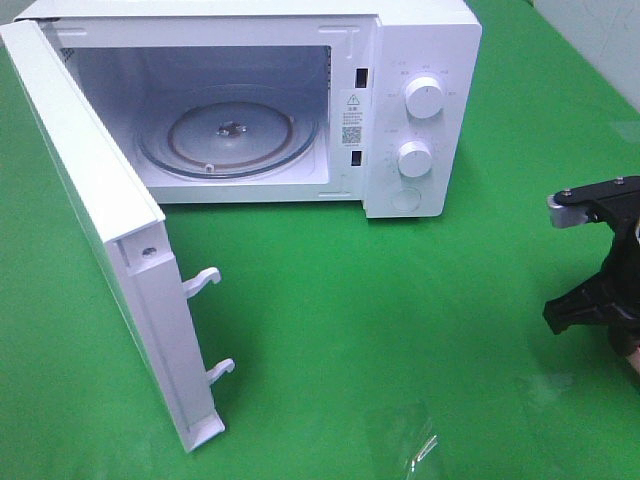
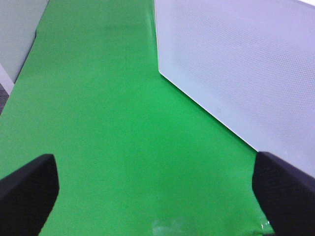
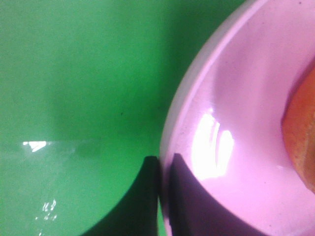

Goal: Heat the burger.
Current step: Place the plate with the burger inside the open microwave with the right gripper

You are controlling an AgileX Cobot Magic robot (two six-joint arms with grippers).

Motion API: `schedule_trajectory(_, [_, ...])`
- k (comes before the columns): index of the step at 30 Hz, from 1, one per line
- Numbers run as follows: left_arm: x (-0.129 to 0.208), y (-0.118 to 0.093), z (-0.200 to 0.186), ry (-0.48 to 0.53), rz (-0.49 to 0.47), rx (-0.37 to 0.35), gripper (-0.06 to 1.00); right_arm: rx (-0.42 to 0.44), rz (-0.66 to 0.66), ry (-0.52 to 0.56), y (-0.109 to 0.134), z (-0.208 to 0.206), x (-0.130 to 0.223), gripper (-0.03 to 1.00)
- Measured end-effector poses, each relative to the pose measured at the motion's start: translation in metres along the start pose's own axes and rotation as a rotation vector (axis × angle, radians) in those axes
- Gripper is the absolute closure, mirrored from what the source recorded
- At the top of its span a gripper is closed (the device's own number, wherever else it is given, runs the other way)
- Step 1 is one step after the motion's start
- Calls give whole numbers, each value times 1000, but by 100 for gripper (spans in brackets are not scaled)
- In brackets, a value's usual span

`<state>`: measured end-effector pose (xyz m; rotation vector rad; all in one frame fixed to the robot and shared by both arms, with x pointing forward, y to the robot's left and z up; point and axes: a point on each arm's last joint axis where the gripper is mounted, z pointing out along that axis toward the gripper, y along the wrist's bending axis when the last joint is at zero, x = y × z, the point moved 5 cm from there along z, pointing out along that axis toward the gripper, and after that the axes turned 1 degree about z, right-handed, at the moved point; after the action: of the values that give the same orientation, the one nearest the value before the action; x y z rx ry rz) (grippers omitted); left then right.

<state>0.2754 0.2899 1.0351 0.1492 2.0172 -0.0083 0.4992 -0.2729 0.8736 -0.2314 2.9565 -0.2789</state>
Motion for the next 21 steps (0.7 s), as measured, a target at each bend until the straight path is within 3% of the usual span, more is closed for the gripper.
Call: schedule_trajectory(21, [0,0,0,0,0,0,-5,94,-190,-56,33,-46,13,94])
